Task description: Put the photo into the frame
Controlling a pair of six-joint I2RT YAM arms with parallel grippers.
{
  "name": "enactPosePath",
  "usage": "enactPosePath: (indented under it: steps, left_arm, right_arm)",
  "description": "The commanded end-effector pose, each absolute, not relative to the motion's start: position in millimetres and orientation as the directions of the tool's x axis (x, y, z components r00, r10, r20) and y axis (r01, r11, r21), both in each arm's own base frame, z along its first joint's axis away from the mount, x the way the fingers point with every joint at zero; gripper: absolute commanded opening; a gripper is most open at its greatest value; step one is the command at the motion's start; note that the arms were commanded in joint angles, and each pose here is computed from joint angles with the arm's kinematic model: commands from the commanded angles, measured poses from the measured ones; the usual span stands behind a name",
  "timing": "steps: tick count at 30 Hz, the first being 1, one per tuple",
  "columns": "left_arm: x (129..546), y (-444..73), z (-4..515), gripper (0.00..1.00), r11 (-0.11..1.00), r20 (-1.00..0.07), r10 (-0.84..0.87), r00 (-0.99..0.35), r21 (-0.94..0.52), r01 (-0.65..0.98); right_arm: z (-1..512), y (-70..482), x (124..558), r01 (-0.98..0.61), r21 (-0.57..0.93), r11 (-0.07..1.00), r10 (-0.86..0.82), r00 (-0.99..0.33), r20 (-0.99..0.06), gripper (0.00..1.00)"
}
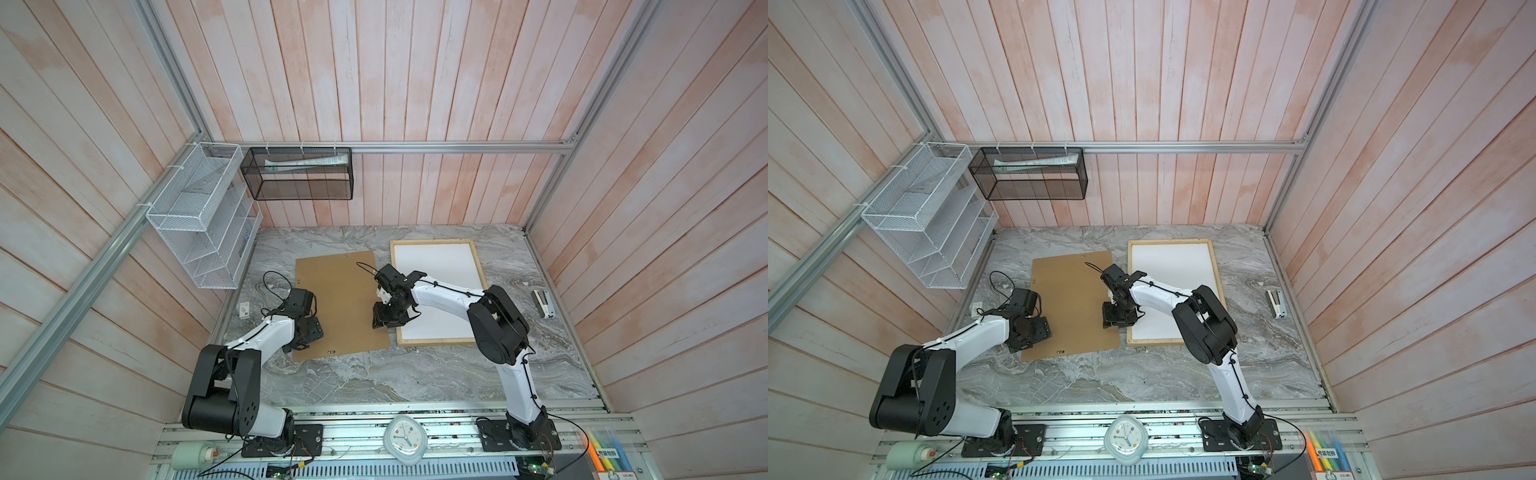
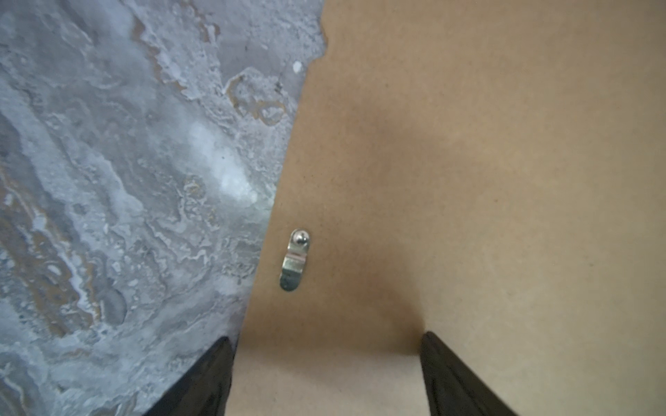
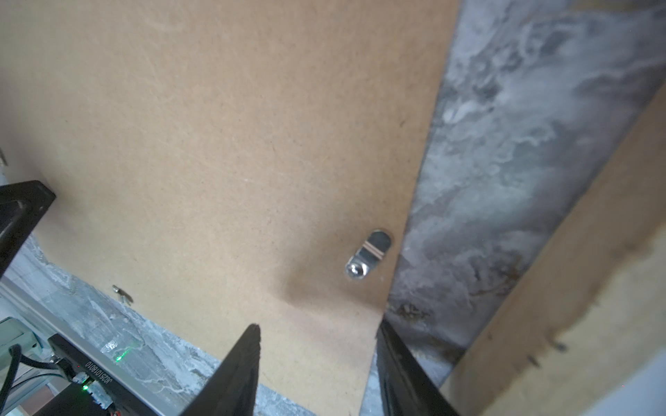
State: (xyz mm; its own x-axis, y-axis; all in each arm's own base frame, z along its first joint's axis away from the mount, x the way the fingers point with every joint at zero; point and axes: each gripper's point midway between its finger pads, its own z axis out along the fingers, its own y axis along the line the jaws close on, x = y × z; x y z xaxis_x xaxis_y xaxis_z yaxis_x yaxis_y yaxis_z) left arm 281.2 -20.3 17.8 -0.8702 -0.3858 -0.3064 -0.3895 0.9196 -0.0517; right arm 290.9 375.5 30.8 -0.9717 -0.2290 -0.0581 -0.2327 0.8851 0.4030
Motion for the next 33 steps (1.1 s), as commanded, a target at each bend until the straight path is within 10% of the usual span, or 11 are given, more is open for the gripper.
enactPosePath:
  steps: [1, 33]
  left_arm:
    - [279.4, -59.4, 5.2, 0.81, 0.941, -0.242, -0.328, -0.913, -0.170, -0.293]
    - [287.6, -97.6, 1.0, 0.81, 0.943, -0.235, -0.277, -0.932, -0.252, -0.216]
  right_arm:
    - [57.5, 415.0, 280.4, -0.292, 0.561, 0.775, -0.282, -0.953, -0.106, 0.52]
    - [119.2, 405.2, 288.8, -0.315, 0.605, 0.732, -0.222, -0.949, -0.225, 0.52]
